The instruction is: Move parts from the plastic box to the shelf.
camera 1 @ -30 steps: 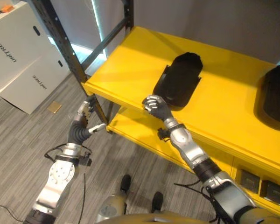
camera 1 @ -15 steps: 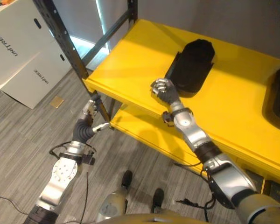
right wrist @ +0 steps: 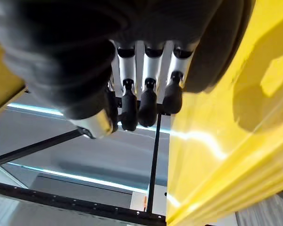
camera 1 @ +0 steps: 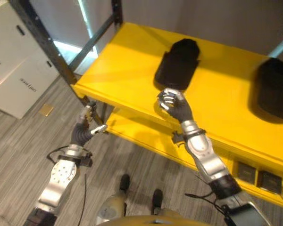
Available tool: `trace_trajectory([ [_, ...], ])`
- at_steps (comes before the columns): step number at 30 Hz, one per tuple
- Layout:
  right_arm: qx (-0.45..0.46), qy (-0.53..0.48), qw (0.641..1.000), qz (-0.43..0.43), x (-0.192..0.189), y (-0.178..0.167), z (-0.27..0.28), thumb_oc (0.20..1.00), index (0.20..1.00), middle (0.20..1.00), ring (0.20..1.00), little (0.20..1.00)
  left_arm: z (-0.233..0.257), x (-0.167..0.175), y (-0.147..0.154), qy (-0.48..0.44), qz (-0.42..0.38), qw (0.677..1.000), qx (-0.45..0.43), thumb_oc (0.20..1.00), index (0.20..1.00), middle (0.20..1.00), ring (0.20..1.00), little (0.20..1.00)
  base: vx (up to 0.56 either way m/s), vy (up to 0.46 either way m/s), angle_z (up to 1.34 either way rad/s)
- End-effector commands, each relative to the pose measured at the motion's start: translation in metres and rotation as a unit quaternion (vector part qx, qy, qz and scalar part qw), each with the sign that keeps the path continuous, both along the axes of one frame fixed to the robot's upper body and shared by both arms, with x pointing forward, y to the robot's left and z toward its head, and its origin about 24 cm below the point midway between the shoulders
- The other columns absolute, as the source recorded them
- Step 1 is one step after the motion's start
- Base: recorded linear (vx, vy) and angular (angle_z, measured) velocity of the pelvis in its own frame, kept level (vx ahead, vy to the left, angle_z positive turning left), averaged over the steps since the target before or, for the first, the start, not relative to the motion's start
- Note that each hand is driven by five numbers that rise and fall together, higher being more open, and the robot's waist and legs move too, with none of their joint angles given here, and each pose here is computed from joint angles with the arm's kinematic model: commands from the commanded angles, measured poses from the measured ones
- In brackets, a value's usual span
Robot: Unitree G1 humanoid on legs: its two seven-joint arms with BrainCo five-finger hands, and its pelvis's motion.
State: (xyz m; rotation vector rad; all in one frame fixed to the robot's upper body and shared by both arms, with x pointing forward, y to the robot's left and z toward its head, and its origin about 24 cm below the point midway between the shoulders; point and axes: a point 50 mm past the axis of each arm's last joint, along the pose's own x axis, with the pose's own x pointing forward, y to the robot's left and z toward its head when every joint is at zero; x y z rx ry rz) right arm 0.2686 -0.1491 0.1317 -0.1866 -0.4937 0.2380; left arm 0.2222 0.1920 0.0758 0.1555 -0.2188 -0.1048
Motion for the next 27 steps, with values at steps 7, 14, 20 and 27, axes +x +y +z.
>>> trace_trajectory([
  [7,-0.077,0.091,0.993,-0.006,-0.070,-0.051,-0.046,1.000,1.000,1.000,1.000,1.000,-0.040,-0.042,0.076,0.069,0.194,0.964,0.167,1.000,1.000,1.000,1.000,1.000,0.00,0.027,-0.25],
  [14,-0.141,0.372,0.908,-0.130,-0.122,-0.088,-0.177,1.000,1.000,1.000,1.000,1.000,-0.127,-0.086,0.090,0.266,0.247,0.916,0.172,1.000,1.000,1.000,1.000,1.000,-0.02,0.021,-0.22],
  [20,-0.147,0.485,0.846,-0.165,-0.145,-0.091,-0.229,1.000,1.000,1.000,1.000,1.000,-0.177,-0.108,0.084,0.394,0.243,0.873,0.157,1.000,1.000,1.000,1.000,1.000,-0.02,0.019,-0.18],
  [27,-0.144,0.659,0.705,-0.219,-0.183,-0.091,-0.286,1.000,1.000,1.000,1.000,1.000,-0.227,-0.154,0.075,0.570,0.273,0.768,0.105,1.000,1.000,1.000,1.000,1.000,-0.01,0.018,-0.10],
])
